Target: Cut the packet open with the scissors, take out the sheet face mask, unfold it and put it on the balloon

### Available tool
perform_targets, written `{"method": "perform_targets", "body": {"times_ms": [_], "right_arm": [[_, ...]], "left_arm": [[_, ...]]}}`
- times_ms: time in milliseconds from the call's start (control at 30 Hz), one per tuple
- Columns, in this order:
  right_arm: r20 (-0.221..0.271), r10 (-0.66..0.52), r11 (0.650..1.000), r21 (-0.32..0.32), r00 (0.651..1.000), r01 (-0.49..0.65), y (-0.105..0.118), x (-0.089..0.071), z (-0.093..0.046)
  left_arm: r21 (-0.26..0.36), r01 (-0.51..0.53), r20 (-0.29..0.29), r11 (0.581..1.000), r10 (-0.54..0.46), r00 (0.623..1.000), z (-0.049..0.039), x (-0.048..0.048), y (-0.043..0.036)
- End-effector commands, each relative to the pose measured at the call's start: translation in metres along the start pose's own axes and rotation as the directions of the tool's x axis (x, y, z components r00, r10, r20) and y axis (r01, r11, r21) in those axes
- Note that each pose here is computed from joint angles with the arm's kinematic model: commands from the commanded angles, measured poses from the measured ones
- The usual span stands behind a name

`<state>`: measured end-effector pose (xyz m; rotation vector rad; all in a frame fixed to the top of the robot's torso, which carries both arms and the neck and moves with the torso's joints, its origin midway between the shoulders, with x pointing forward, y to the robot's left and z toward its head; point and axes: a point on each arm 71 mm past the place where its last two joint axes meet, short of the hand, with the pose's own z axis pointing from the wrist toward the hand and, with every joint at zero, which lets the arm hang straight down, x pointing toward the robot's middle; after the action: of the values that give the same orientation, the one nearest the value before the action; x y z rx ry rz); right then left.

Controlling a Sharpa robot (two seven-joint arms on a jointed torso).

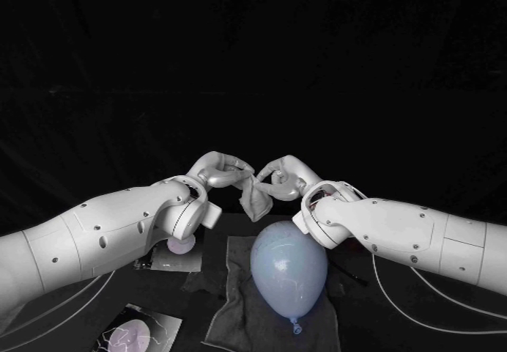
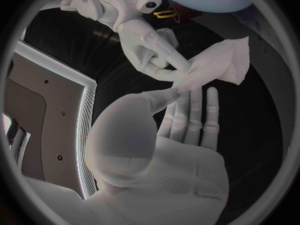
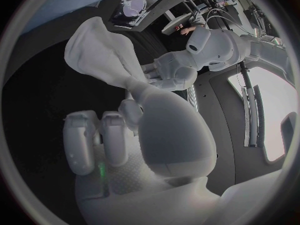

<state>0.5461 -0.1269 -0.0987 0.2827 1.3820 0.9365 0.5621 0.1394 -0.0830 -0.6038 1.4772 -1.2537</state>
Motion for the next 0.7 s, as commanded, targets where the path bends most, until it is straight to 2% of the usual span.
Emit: {"method": "perform_targets", "body": {"times_ms": [33,533,700], "right_arm": [[-0.029,-0.016,1.0,0.004,0.999,0.016,-0.0019,0.0014,-0.0011],[-0.079,-0.029,0.998,0.05,0.996,0.033,-0.0092,-0.0002,-0.0043],[-0.072,-0.028,0.998,0.052,0.997,0.032,-0.0107,-0.0024,-0.0053]], "left_arm": [[0.024,0.013,0.015,1.0,-0.013,1.0,0.0003,-0.0036,-0.0031],[0.021,0.022,0.034,1.0,-0.023,0.999,-0.0007,-0.0093,-0.0024],[0.016,0.027,0.037,0.999,-0.028,0.999,-0.0005,-0.0106,-0.0017]]}}
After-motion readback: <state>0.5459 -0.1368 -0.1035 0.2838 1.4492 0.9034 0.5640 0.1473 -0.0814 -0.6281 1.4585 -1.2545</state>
